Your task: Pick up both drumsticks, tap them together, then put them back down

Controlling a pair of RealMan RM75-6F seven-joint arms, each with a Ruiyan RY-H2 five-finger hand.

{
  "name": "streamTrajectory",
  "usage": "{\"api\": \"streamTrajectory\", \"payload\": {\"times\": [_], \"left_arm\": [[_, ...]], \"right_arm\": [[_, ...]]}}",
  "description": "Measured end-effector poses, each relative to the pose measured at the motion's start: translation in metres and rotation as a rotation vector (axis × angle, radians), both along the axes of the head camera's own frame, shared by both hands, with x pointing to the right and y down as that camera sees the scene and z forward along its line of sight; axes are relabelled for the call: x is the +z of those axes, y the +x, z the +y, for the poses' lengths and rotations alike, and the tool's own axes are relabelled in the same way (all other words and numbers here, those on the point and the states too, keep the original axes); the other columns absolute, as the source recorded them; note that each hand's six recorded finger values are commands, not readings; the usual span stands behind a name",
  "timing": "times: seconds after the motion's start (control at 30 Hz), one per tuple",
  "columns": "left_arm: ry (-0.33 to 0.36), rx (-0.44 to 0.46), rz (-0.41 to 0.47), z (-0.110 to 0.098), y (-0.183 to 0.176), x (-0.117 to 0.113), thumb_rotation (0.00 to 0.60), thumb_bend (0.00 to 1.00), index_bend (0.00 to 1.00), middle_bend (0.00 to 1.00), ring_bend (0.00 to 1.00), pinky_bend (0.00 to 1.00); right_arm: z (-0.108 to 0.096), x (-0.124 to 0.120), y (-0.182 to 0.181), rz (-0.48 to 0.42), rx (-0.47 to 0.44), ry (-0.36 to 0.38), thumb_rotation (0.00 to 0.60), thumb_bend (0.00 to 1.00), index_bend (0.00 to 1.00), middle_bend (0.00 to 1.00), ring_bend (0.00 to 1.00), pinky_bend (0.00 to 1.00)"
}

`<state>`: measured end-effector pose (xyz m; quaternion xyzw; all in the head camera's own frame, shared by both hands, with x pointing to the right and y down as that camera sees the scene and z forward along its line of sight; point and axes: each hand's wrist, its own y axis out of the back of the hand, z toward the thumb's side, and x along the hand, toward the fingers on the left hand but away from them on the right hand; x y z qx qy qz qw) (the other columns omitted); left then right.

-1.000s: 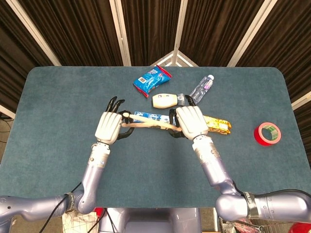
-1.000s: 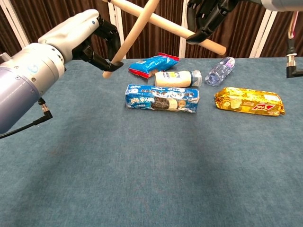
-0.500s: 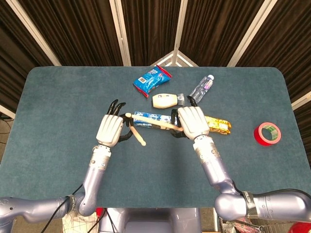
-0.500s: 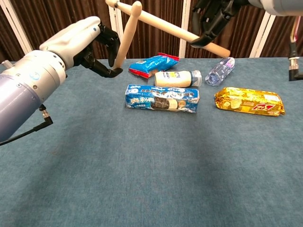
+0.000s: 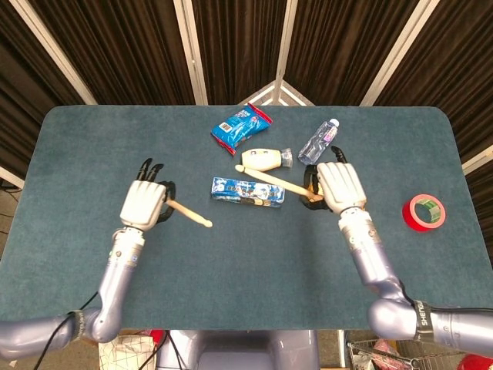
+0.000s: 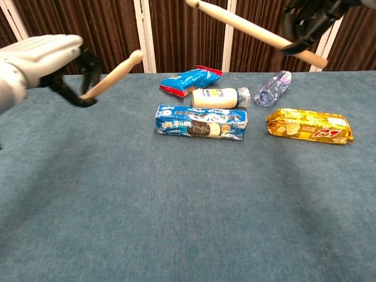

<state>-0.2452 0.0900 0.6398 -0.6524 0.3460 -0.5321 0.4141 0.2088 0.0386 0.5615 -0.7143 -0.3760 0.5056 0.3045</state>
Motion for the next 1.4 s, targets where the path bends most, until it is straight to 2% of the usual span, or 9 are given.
{"api": "streamTrajectory", "payload": {"times": [0.2, 0.33, 0.63, 0.83, 0.9, 1.13, 1.27, 1.4], "left_arm": [[-0.096, -0.021, -0.091, 0.016, -0.035, 0.010, 0.600, 0.42, 0.66, 0.61, 0.14, 0.00], [-0.149, -0.010, -0.143, 0.030, -0.050, 0.021, 0.600, 0.42, 0.66, 0.61, 0.14, 0.00], [-0.182, -0.013, -0.203, 0.043, -0.070, 0.043, 0.600, 0.42, 0.66, 0.61, 0.14, 0.00], [-0.203, -0.043, -0.246, 0.048, -0.077, 0.059, 0.600, 0.42, 0.65, 0.61, 0.14, 0.00], [-0.213, -0.048, -0.262, 0.049, -0.076, 0.064, 0.600, 0.41, 0.62, 0.59, 0.14, 0.00], [-0.274, -0.048, -0.326, 0.056, -0.067, 0.078, 0.600, 0.40, 0.33, 0.47, 0.09, 0.00], [-0.319, -0.058, -0.336, 0.059, -0.061, 0.080, 0.600, 0.40, 0.28, 0.47, 0.09, 0.00], [-0.343, -0.069, -0.306, 0.060, -0.054, 0.076, 0.600, 0.40, 0.25, 0.43, 0.07, 0.00]], "right_arm": [[0.005, 0.001, 0.028, 0.042, -0.066, 0.068, 0.600, 0.50, 0.82, 0.67, 0.48, 0.04], [0.016, 0.008, 0.052, 0.082, -0.123, 0.100, 0.600, 0.50, 0.82, 0.67, 0.48, 0.04], [0.048, 0.040, 0.106, 0.181, -0.172, 0.059, 0.600, 0.50, 0.82, 0.67, 0.48, 0.04], [0.056, 0.054, 0.120, 0.198, -0.163, 0.031, 0.600, 0.50, 0.83, 0.67, 0.48, 0.04], [0.057, 0.055, 0.122, 0.199, -0.161, 0.025, 0.600, 0.50, 0.83, 0.67, 0.48, 0.04], [0.056, 0.056, 0.127, 0.220, -0.154, 0.001, 0.600, 0.50, 0.82, 0.67, 0.48, 0.04], [0.055, 0.056, 0.133, 0.230, -0.143, -0.001, 0.600, 0.50, 0.82, 0.67, 0.48, 0.04], [0.056, 0.057, 0.136, 0.236, -0.145, -0.005, 0.600, 0.50, 0.82, 0.67, 0.48, 0.04]]}}
